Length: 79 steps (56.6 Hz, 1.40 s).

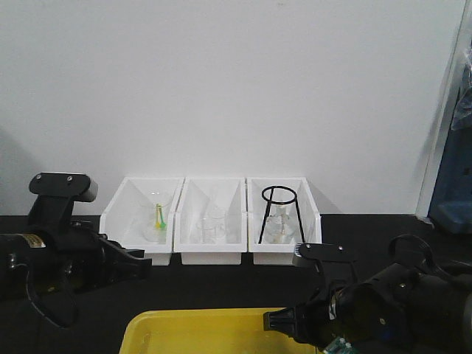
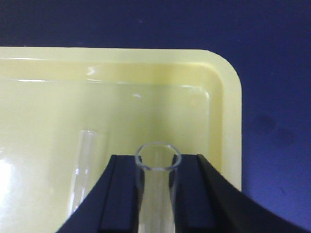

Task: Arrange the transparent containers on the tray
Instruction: 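Open the left gripper to lay its tube in the yellow tray, then open the right gripper to lay its tube in the tray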

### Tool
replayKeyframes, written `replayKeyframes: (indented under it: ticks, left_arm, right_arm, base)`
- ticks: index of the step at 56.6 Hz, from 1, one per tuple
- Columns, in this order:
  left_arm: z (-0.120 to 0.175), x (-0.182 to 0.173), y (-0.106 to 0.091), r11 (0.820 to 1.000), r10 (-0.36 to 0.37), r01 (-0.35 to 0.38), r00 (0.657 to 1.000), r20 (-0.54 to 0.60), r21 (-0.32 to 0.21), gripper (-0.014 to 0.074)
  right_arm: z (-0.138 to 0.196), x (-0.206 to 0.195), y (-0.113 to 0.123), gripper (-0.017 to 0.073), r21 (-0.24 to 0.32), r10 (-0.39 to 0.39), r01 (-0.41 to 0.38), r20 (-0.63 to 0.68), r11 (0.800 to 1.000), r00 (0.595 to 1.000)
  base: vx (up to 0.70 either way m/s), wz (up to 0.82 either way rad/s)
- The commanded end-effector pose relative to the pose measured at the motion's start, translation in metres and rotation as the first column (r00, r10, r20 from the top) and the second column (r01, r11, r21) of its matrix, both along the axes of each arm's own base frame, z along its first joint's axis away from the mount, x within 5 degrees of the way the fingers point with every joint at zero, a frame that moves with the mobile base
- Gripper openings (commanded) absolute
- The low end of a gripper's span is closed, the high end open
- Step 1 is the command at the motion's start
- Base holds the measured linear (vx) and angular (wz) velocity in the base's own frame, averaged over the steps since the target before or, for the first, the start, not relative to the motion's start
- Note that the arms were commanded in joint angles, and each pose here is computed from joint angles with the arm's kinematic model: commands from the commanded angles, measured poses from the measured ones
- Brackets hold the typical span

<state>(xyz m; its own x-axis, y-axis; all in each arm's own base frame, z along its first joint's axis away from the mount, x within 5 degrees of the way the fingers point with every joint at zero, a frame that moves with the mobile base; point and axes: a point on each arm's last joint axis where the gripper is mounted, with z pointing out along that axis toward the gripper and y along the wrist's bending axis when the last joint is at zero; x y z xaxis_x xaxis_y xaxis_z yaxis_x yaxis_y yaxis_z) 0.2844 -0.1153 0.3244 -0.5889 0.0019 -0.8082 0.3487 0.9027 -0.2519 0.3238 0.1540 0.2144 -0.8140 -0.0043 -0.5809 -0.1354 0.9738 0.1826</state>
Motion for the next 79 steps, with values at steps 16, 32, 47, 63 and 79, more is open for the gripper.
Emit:
replayKeyframes:
  ticks: [16,32,47,63,79]
  left_arm:
    - [0.025,-0.002,0.002,0.998,0.033,-0.027,0.995,0.096,-0.059,0.0109]
    - [0.025,-0.002,0.002,0.998,0.034,-0.028,0.995,0.099,-0.059,0.0112]
    - [0.025,-0.002,0.002,0.998,0.034,-0.028,0.995,0.099,-0.059,0.0112]
    - [0.024,-0.003,0.002,0.998,0.03,-0.025,0.995,0.091,-0.057,0.0112]
    - [0.024,-0.003,0.002,0.998,0.03,-0.025,0.995,0.092,-0.057,0.0112]
  right_arm:
    - [-0.003,0.015,0.006,-0.0009,0.021,0.016,-0.017,0.066,1.0,0.998]
    - [-0.012,0.02,0.009,0.002,0.027,0.023,-0.025,0.078,0.999,0.997]
    - [-0.015,0.028,0.014,0.0137,0.067,0.029,-0.039,0.148,0.997,0.989]
    - [-0.046,0.032,0.016,0.0148,0.044,0.023,-0.026,0.073,0.999,0.997]
    - [-0.049,0.034,0.017,0.0166,0.051,0.023,-0.027,0.08,0.998,0.997]
  base:
    - [0.0,0.0]
    - [0.0,0.0]
    - [0.0,0.0]
    - [0.0,0.0]
    - [0.0,0.0]
